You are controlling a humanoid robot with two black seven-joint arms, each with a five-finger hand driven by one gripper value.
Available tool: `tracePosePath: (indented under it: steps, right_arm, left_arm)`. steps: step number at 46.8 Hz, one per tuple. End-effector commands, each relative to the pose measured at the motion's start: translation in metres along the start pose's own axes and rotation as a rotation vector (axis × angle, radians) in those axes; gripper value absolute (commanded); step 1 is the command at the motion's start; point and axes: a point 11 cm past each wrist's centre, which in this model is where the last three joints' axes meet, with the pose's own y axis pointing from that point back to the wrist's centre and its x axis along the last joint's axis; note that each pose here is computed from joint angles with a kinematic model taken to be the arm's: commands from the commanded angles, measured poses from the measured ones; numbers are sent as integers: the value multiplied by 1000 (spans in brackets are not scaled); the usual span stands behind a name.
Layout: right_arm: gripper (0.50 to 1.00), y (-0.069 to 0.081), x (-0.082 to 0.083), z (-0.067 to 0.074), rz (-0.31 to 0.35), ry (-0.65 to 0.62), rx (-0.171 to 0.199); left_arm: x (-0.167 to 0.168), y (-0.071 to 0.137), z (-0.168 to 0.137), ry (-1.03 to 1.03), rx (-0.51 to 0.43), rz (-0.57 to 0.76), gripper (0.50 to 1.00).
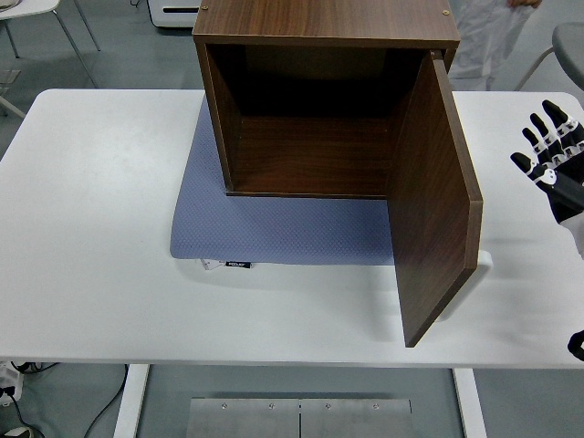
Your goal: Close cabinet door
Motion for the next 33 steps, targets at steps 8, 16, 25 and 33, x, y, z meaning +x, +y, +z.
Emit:
tracePosePath:
  steps: [8, 16, 25, 33]
  right_arm:
    - [1000, 0, 3, -2, 1, 10, 0]
    - [1000, -1, 4, -4, -2, 16, 1]
    - [1000, 0, 5, -5, -2, 19, 0]
    - [1000, -1, 6, -6, 0, 20, 3]
  left_arm:
    - [0, 0, 1, 0, -2, 0, 1000]
    - [0, 0, 1, 0, -2, 1, 1000]
    - [0, 0, -4, 2, 6, 1, 1000]
    - [0, 0, -4, 2, 6, 1, 1000]
